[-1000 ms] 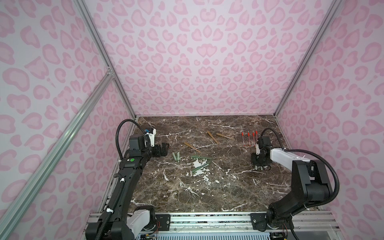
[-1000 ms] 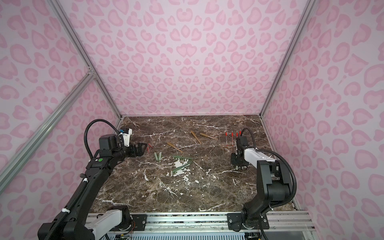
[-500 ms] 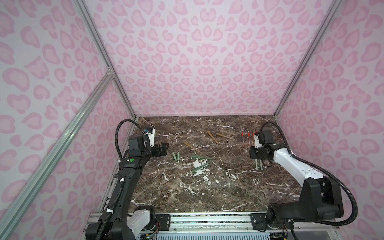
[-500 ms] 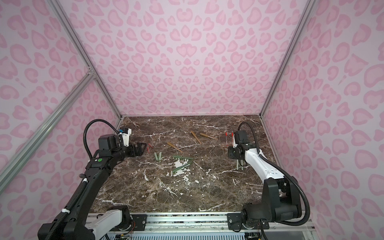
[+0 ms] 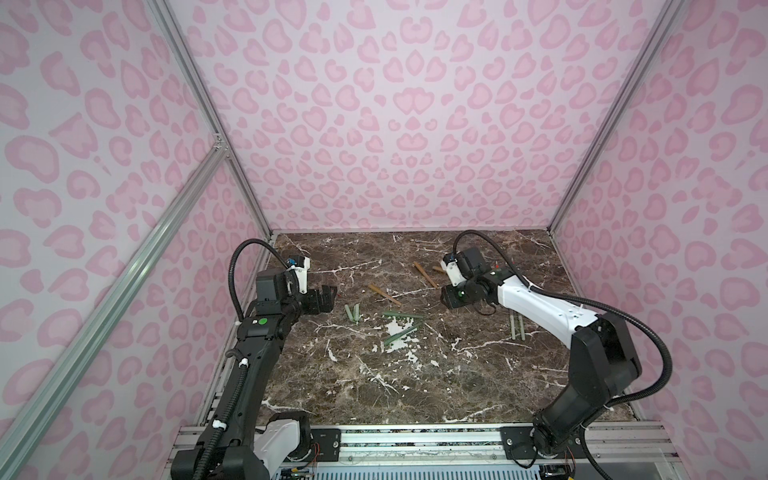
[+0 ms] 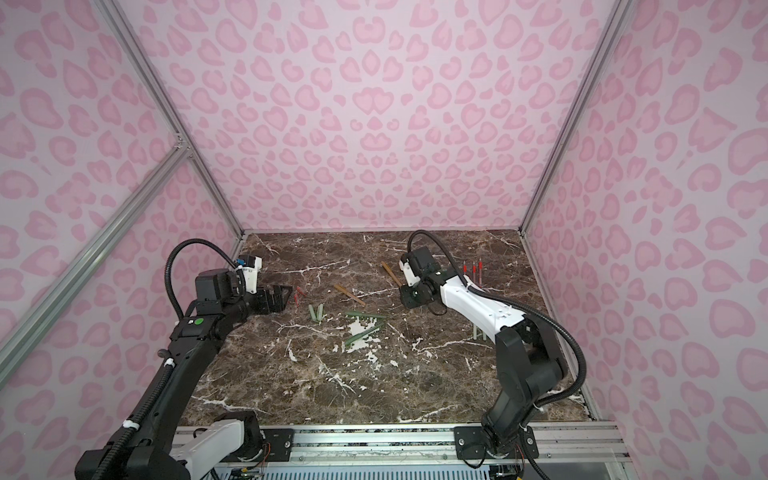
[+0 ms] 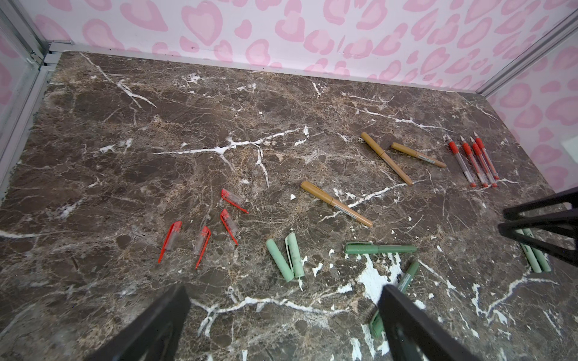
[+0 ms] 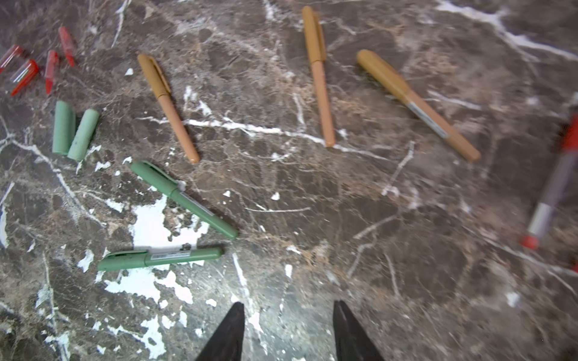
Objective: Open the pen caps
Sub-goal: 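Move the right gripper down onto a dark-green capped marker, then grasp the dark-green marker with the right gripper and lift it, then bring the marker's cap into the left gripper and close the left gripper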
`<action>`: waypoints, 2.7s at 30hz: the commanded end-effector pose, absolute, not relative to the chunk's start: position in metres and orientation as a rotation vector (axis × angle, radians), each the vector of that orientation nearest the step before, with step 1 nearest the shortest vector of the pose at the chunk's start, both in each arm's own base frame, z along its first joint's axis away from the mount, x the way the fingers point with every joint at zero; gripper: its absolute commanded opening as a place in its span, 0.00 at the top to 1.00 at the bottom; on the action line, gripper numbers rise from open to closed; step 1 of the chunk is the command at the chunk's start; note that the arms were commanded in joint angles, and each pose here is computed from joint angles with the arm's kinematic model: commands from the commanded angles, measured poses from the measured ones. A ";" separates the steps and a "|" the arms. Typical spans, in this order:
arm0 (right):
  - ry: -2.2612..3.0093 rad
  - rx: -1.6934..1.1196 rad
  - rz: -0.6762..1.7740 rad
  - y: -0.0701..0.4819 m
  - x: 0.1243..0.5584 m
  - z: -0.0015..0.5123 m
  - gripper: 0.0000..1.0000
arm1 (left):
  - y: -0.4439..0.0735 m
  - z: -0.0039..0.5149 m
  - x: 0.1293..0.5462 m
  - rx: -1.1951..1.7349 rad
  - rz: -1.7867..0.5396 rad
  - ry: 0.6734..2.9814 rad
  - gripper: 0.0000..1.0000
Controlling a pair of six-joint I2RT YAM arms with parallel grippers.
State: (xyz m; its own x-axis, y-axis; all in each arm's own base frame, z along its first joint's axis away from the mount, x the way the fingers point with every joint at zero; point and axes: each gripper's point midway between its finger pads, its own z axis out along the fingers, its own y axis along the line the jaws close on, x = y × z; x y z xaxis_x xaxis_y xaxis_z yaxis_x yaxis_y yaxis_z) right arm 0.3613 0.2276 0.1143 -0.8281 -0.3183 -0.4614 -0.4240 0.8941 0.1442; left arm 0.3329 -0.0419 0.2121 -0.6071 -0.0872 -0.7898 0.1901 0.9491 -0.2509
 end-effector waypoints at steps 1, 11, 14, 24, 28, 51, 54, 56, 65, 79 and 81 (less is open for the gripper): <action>2.637 -0.690 0.332 0.252 0.356 0.103 0.52 | -0.043 0.221 0.335 0.086 -0.394 2.158 0.02; 2.691 -1.002 0.224 0.303 0.359 0.056 0.52 | -0.042 0.219 0.336 0.082 -0.390 2.163 0.02; 2.727 -1.052 0.205 0.310 0.357 0.039 0.52 | -0.042 0.223 0.335 0.074 -0.400 2.166 0.02; 2.747 -1.173 0.217 0.330 0.350 0.012 0.51 | -0.041 0.225 0.335 0.071 -0.403 2.158 0.02; 2.764 -1.206 0.202 0.331 0.347 -0.002 0.59 | -0.039 0.219 0.336 0.068 -0.392 2.165 0.02; 2.710 -1.306 0.147 0.328 0.329 0.020 0.94 | -0.041 0.220 0.335 0.070 -0.423 2.153 0.02; 2.665 -1.273 0.197 0.338 0.330 0.047 0.94 | -0.049 0.226 0.333 0.090 -0.480 2.142 0.02; 2.624 -1.239 0.247 0.346 0.329 0.065 0.95 | -0.057 0.227 0.331 0.112 -0.537 2.126 0.02; 2.465 -0.908 0.554 0.387 0.323 0.141 1.00 | -0.093 0.242 0.320 0.189 -0.841 2.057 0.02; 2.288 -0.718 0.841 0.441 0.298 0.201 1.00 | -0.117 0.239 0.316 0.133 -1.079 2.033 0.16; 2.277 -0.732 0.834 0.445 0.294 0.201 1.00 | -0.122 0.235 0.315 0.144 -1.092 2.037 0.21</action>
State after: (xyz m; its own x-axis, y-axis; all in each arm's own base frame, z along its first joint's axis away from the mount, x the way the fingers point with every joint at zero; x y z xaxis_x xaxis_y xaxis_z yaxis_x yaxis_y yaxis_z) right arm 0.2936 0.4364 0.1935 -0.6813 -0.3131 -0.6616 -0.6586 0.6567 0.3674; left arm 0.3139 -0.1147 0.2281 -0.6841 -0.2525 -0.6843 0.4036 0.6505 -0.6434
